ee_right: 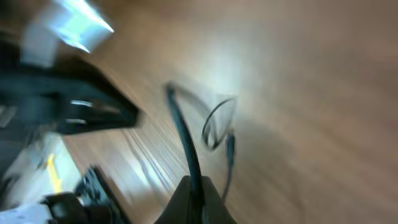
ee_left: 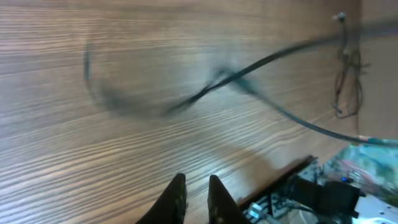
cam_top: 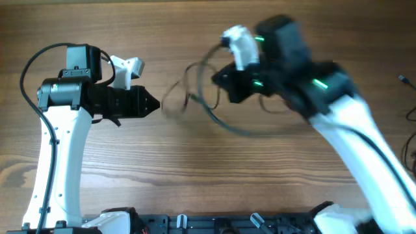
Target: Untangle cables
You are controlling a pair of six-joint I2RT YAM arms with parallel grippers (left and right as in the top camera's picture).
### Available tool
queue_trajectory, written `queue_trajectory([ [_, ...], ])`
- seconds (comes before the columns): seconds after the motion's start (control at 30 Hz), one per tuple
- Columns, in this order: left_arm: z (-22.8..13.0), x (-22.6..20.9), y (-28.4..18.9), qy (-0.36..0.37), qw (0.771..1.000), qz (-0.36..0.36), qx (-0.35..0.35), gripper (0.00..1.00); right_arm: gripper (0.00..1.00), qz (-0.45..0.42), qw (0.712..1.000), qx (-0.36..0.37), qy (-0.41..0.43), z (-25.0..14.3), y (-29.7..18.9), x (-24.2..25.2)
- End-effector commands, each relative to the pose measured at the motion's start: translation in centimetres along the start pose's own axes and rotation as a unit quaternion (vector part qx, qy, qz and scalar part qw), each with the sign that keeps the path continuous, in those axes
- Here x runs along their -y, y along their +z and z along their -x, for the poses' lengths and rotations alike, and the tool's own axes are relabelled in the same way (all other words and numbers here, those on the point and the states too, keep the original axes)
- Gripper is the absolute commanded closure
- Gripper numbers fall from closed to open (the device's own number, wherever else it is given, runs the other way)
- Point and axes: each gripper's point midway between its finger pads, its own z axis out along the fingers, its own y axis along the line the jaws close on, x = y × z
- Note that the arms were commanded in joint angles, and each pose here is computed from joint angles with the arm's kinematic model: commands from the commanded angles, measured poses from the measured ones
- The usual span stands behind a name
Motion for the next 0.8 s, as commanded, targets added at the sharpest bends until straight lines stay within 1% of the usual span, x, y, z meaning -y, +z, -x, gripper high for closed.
queue_trajectory([
  [0.0,-0.1,1.1,0.1,0.003,0.999,-0.032,-0.002,0.87,0.95,-0.063,0.995,0.076,-0.009,1.4,-5.9,-0.2],
  [0.07,0.0,1.1,0.1,0.004,0.999,-0.032,-0.001,0.87,0.96,-0.071,0.992,0.102,-0.017,1.5,-8.2,-0.8],
  [0.13,0.1,1.4,0.1,0.005,0.999,-0.041,0.001,0.9,0.96,-0.071,0.99,0.119,-0.022,1.4,-9.8,-1.4],
  [0.2,0.2,2.1,0.1,0.007,0.998,-0.059,0.003,0.96,0.95,-0.069,0.989,0.129,-0.025,1.4,-10.7,-1.8],
  [0.27,0.2,2.9,0.1,0.014,0.997,-0.081,0.004,0.96,0.96,-0.065,0.989,0.131,-0.018,1.3,-10.9,-2.0],
  [0.3,0.2,3.2,0.1,0.017,0.996,-0.086,0.004,0.96,0.96,-0.065,0.989,0.13,-0.015,1.3,-10.9,-2.0],
  [0.4,-0.1,4.6,0.8,0.04,0.994,-0.097,-0.006,0.81,0.96,-0.051,0.991,0.121,-0.015,1.1,-10.5,-2.4],
  [0.43,-0.2,5.1,1.0,0.049,0.994,-0.1,-0.011,0.82,0.96,-0.045,0.992,0.12,-0.015,1.1,-10.4,-2.5],
  [0.47,-0.5,5.7,1.3,0.068,0.992,-0.104,-0.015,0.87,0.96,-0.044,0.992,0.12,-0.016,1.1,-10.3,-2.5],
  [0.5,-0.8,6.4,1.7,0.093,0.989,-0.109,-0.021,0.95,0.96,-0.044,0.992,0.12,-0.016,1.2,-10.3,-2.5],
  [0.63,-2.4,9.2,3.0,0.194,0.971,-0.13,-0.043,0.96,0.96,-0.045,0.99,0.128,-0.035,1.6,-10.4,-2.6],
  [0.77,-2.9,10.6,4.4,0.246,0.961,-0.115,-0.049,0.96,0.96,-0.03,0.989,0.13,-0.069,1.8,-10.4,-3.3],
])
